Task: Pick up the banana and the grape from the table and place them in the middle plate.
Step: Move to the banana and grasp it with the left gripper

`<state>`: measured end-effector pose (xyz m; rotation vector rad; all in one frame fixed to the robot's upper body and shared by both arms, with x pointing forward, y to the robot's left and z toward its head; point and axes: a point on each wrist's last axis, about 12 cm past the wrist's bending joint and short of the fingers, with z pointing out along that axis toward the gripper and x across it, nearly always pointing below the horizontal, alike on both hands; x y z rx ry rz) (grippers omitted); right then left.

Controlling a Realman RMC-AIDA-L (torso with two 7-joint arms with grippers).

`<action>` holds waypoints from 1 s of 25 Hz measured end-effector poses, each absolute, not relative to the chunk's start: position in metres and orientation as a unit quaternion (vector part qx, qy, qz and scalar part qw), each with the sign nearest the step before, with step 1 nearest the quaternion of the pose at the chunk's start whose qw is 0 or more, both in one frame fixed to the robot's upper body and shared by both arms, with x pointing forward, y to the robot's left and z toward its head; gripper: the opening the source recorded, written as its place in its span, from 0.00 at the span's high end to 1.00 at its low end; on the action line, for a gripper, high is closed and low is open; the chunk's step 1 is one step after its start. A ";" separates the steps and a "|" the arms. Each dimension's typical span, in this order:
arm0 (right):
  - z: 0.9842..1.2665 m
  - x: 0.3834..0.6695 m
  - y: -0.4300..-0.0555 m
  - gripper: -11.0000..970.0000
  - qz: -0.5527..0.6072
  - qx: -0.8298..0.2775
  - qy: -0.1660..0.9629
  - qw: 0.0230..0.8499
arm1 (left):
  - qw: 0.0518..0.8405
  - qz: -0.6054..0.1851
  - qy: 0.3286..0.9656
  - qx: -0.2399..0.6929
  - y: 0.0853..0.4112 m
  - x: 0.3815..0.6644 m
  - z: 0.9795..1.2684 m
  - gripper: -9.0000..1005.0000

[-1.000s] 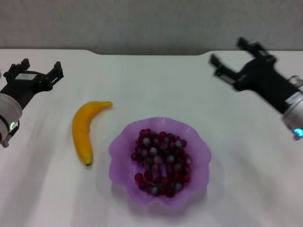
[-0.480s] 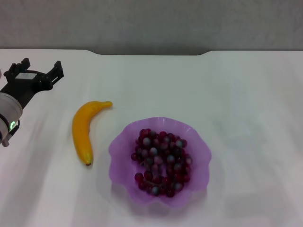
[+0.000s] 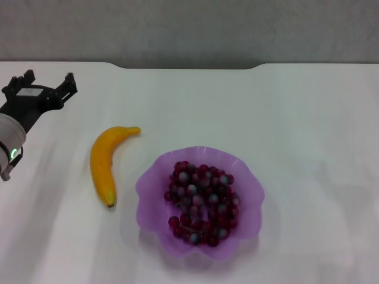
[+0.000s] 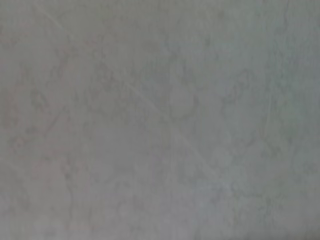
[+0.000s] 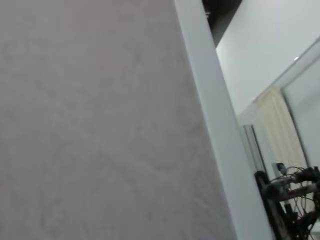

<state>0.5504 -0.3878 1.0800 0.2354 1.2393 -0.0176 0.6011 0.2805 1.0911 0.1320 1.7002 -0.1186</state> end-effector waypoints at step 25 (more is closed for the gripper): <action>1.070 0.547 -0.366 0.08 0.031 0.060 0.600 0.797 | 0.443 -0.033 0.883 0.152 0.231 0.601 1.178 0.11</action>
